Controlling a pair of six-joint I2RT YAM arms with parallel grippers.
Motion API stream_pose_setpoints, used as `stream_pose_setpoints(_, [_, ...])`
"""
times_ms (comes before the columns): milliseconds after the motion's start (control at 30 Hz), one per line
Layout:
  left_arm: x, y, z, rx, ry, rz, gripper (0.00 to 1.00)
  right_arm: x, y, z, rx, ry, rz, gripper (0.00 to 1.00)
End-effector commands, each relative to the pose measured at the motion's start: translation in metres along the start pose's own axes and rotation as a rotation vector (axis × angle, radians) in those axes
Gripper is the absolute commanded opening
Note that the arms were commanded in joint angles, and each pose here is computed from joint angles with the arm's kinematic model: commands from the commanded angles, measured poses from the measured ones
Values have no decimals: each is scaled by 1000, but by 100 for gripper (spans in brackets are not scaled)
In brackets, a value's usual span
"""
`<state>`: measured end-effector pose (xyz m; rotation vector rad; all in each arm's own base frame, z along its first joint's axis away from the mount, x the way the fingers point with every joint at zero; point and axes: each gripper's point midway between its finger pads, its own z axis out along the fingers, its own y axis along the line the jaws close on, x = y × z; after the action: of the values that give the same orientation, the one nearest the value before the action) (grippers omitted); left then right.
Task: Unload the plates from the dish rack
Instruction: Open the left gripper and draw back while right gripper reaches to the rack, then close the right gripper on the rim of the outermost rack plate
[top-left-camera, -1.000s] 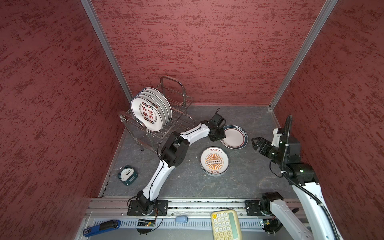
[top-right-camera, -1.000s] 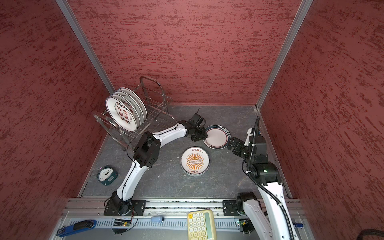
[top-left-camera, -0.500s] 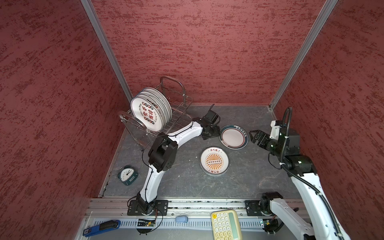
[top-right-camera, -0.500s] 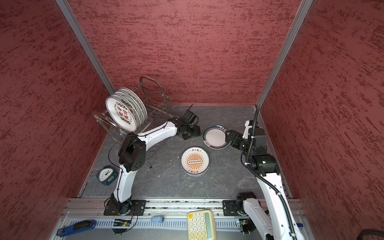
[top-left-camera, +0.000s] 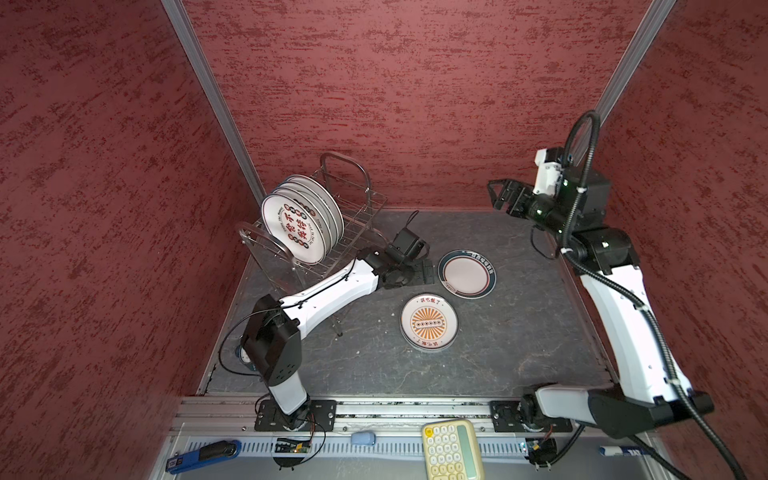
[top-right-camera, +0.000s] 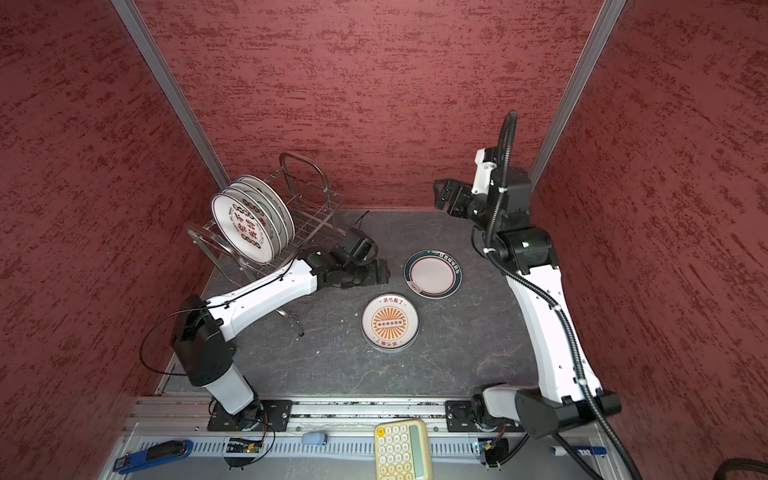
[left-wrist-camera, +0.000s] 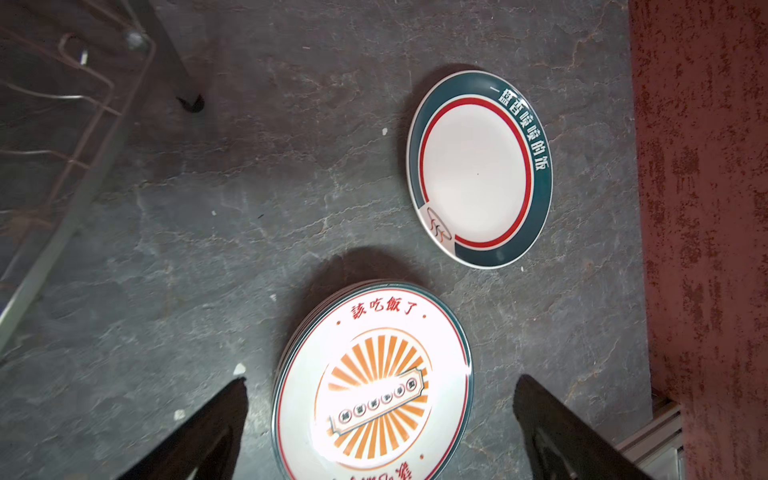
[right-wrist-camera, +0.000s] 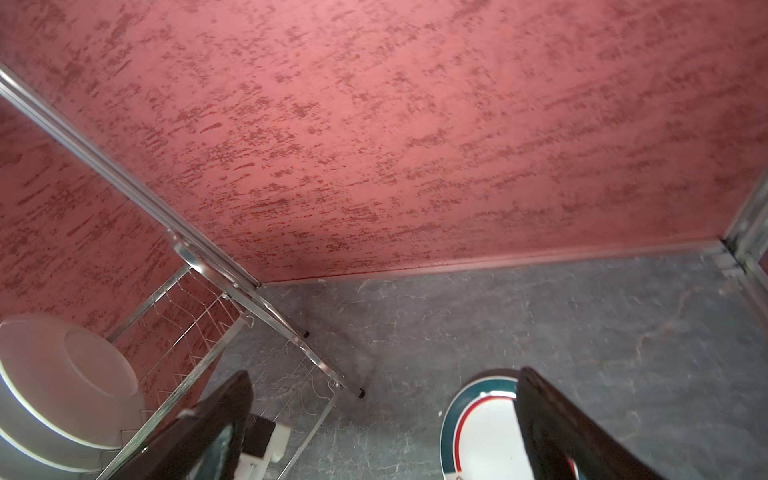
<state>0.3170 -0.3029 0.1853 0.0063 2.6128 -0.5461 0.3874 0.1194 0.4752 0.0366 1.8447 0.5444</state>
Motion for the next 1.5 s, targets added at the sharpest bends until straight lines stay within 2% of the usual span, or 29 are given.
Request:
stream_pose_setpoints(0, [7,18,-25,-46,-38,9,99,5,32,30,3,53,-118,99])
stream_pose_setpoints(167, [22,42,-44,-73,-69,-33,99,22,103,77,-111,123,-219,99])
stream_pose_setpoints(333, [42,66,-56,-106,-76,-88,99,37,160,101,-225,117,-268,99])
stream_pose_setpoints(733, [85,110,-57,-165,-41,-169,99,90,255,79,-479,146,-328,91])
stream_pose_setpoints(1000, [87,113,-52,-168,-38,-175,99,108,285,73,-536,154,-309,81])
stream_pose_setpoints(1267, [96,121,-49,-177,-23,-181,99,115,292,85,-531,148,-284,70])
stream_pose_setpoints(1467, [100,129,-49,-180,-25,-198,100,121,297,93,-538,156,-269,67])
